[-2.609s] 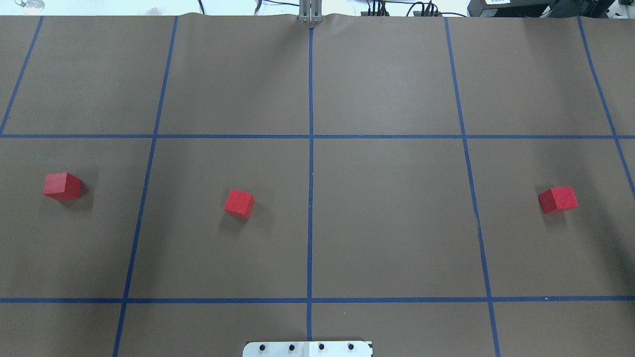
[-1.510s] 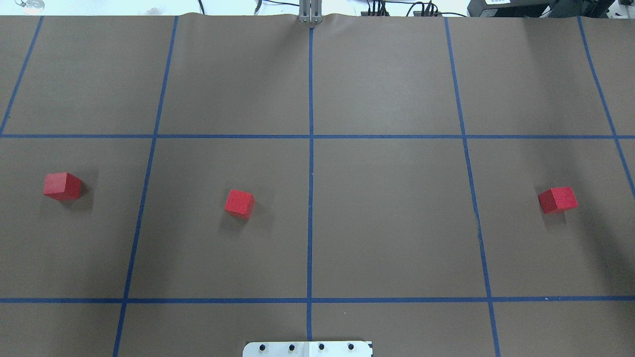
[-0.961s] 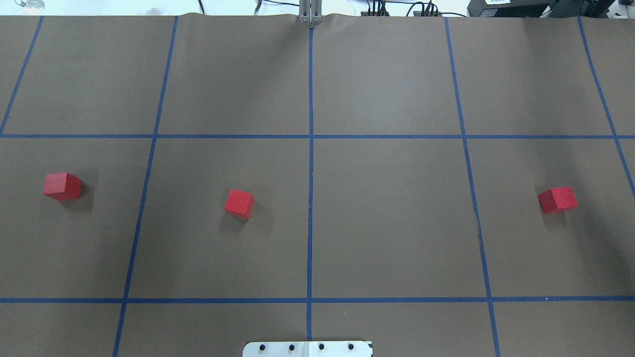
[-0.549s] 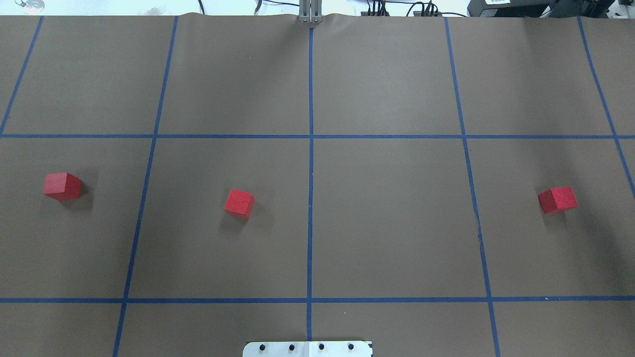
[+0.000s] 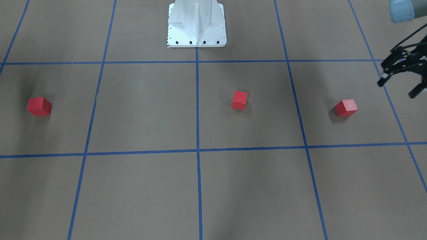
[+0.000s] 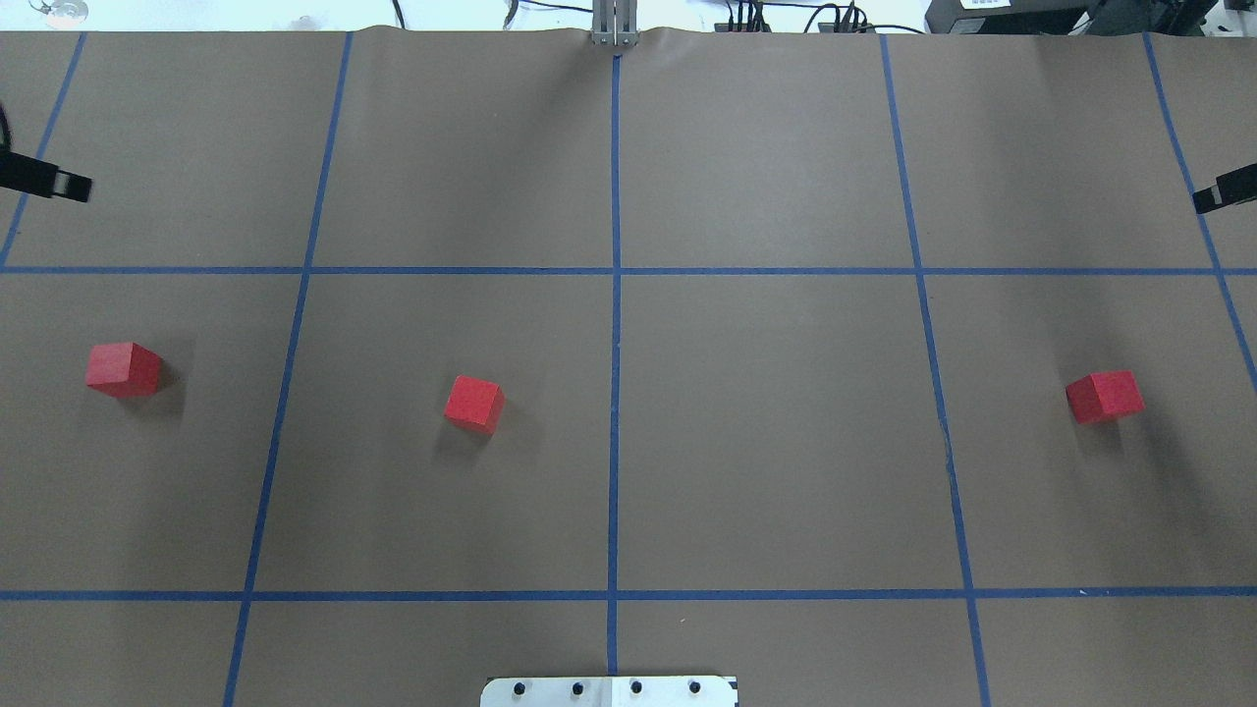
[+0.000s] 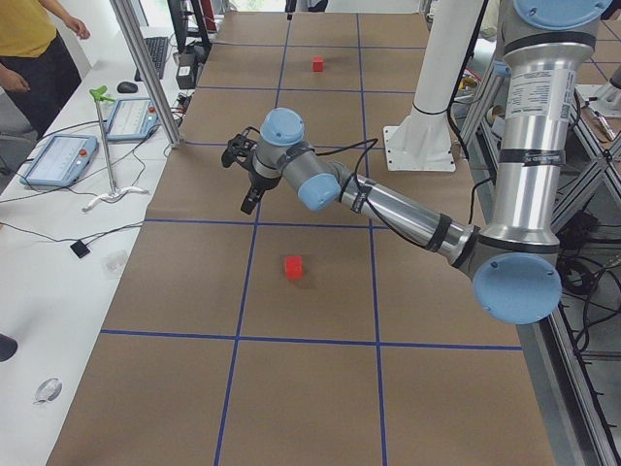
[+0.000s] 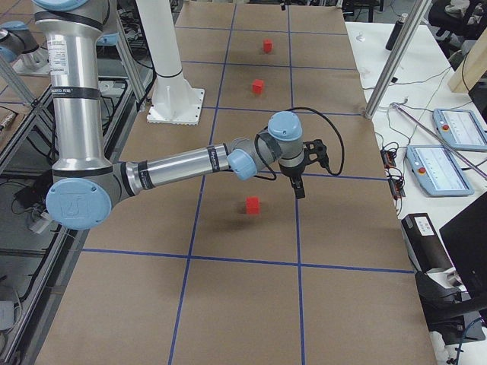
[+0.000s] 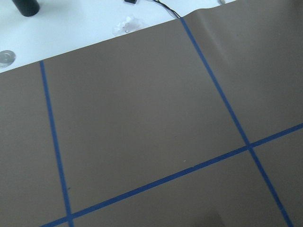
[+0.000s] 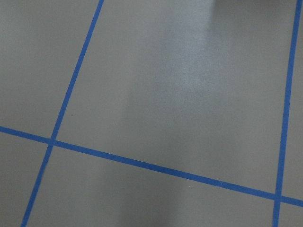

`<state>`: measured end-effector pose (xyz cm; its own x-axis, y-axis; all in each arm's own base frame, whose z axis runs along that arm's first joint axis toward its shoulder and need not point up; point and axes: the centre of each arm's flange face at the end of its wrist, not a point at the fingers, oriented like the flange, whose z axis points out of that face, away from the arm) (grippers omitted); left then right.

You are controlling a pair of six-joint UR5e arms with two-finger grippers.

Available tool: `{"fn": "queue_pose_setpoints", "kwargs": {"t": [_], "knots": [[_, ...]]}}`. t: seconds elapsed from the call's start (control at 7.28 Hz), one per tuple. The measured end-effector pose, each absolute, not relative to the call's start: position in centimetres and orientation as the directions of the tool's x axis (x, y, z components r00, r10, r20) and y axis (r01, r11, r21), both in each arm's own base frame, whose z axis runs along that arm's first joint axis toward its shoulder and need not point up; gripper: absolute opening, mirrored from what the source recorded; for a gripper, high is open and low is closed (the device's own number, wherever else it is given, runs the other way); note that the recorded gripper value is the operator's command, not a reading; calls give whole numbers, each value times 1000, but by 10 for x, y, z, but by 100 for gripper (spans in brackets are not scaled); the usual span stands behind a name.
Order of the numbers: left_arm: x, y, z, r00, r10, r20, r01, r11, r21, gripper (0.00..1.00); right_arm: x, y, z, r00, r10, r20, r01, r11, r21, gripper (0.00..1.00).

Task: Form red blocks into L shape at center
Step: 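Move the left gripper down over the middle red cube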

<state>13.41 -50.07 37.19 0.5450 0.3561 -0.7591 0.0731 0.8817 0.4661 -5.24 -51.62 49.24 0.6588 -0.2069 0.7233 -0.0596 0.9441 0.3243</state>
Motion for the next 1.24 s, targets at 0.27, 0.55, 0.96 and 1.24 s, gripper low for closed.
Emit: {"fn": "queue_pose_setpoints", "kwargs": {"t": [0.27,0.55,0.96,1.24], "knots": [[241,-491,317,476,358,-803,50,901,431,100,-55,-514,494,656,-201,727,-63,946,318,100],[333,-462,292,467,368,-804,18,905,425,100,-55,-513,497,657,-198,728,-63,947,314,100],[412,-448,279,526,305,-794,-48,943,330,100,-56,-510,503,659,-191,728,-60,951,303,100],[447,-425,282,548,294,-783,-74,950,304,100,-56,-509,506,660,-188,728,-58,953,299,100]]}}
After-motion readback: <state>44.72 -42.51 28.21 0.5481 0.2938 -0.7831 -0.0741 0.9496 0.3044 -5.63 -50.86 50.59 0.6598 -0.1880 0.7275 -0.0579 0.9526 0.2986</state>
